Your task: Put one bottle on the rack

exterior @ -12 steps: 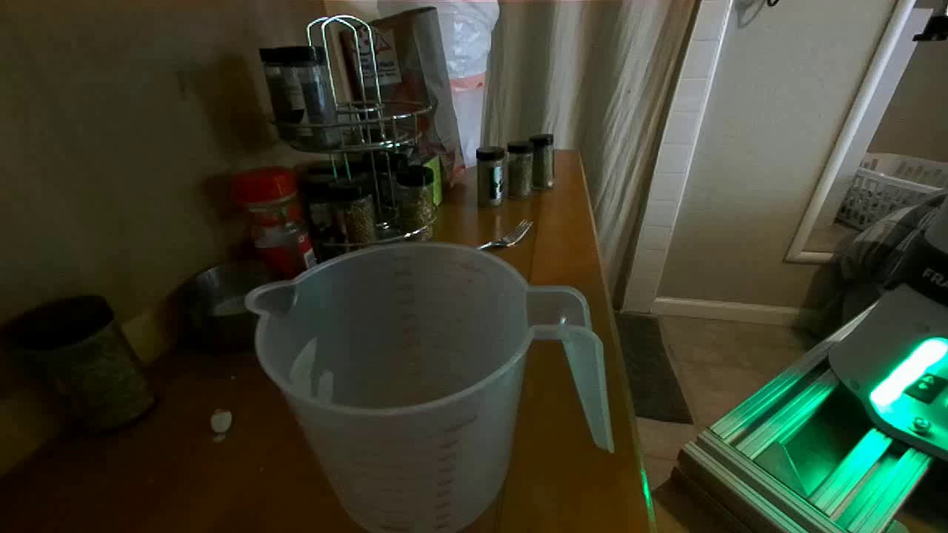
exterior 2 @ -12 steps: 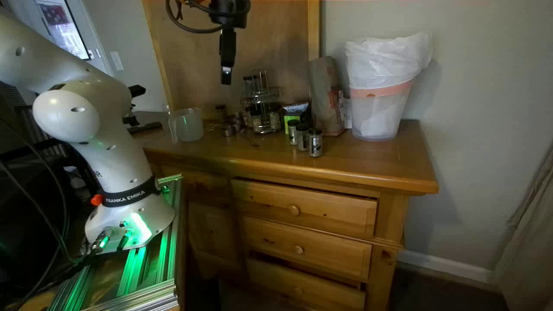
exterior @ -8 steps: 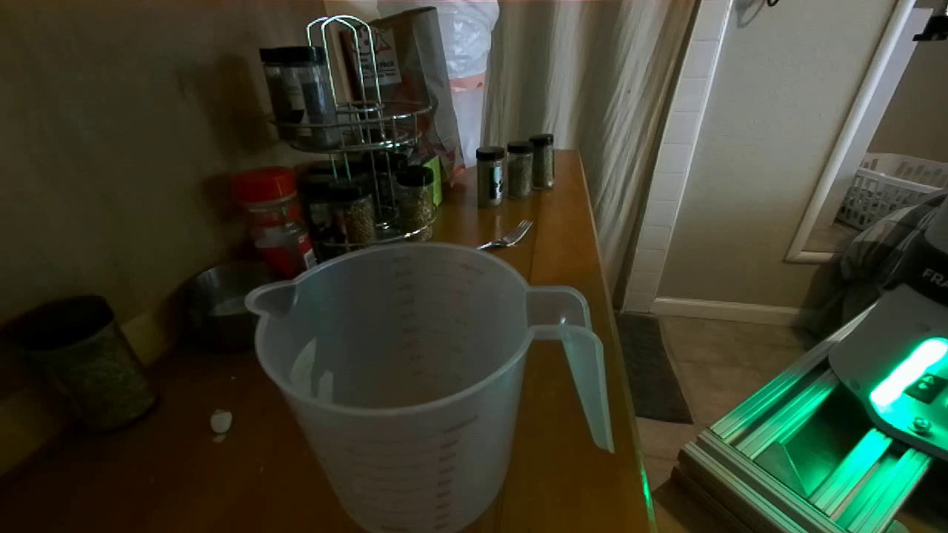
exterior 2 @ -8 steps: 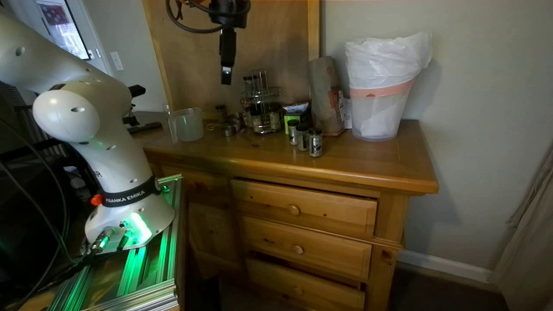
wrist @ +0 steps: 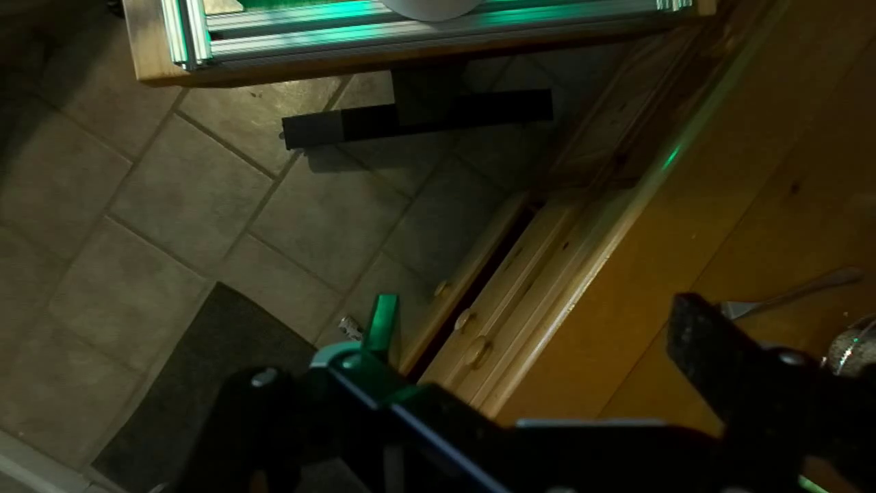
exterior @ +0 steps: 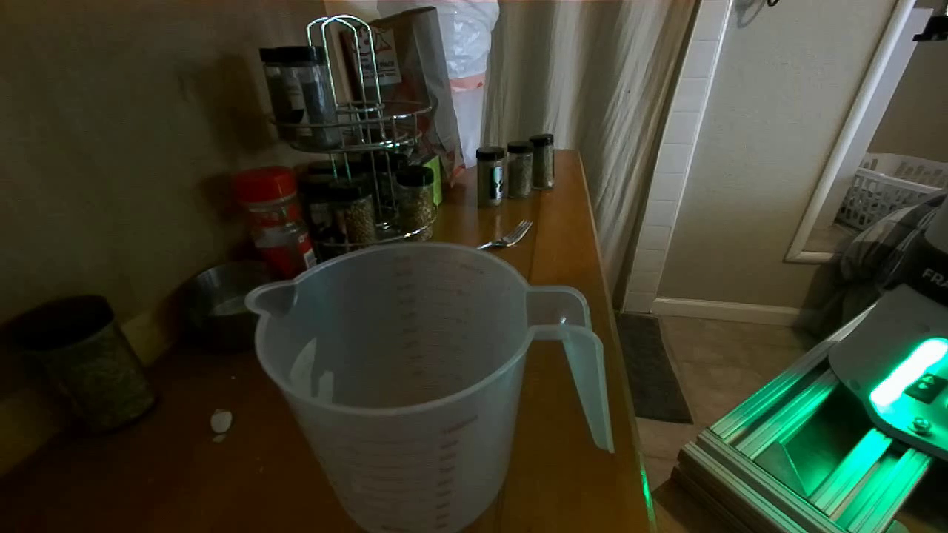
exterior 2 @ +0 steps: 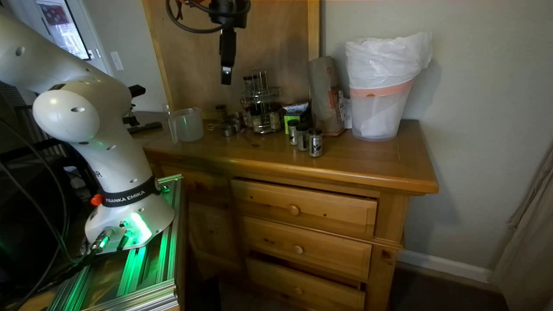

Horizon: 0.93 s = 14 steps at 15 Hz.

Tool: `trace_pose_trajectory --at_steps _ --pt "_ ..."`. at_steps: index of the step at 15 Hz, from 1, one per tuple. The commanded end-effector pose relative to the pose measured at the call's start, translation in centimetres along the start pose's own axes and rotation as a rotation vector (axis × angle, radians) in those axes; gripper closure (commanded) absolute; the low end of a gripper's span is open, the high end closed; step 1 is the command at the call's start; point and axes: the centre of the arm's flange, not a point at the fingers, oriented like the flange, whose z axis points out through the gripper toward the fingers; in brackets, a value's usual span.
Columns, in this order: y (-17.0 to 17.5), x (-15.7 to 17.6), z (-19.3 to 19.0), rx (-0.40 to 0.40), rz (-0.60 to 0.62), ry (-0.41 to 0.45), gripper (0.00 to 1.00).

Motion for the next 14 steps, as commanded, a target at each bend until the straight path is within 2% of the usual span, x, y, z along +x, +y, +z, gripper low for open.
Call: trace_pose_trajectory --at_steps 1,5,9,14 --pt "0.0 0.0 0.0 0.000 0.000 0.000 0.00" --pt "-0.3 0.3 0.2 -0.005 -0.029 -0.002 0.00" --pt "-3.8 2.7 2.5 -0.013 -0.267 -0.062 0.00" --pt "-9.5 7.0 4.9 -0.023 -0.511 -0.084 0.00"
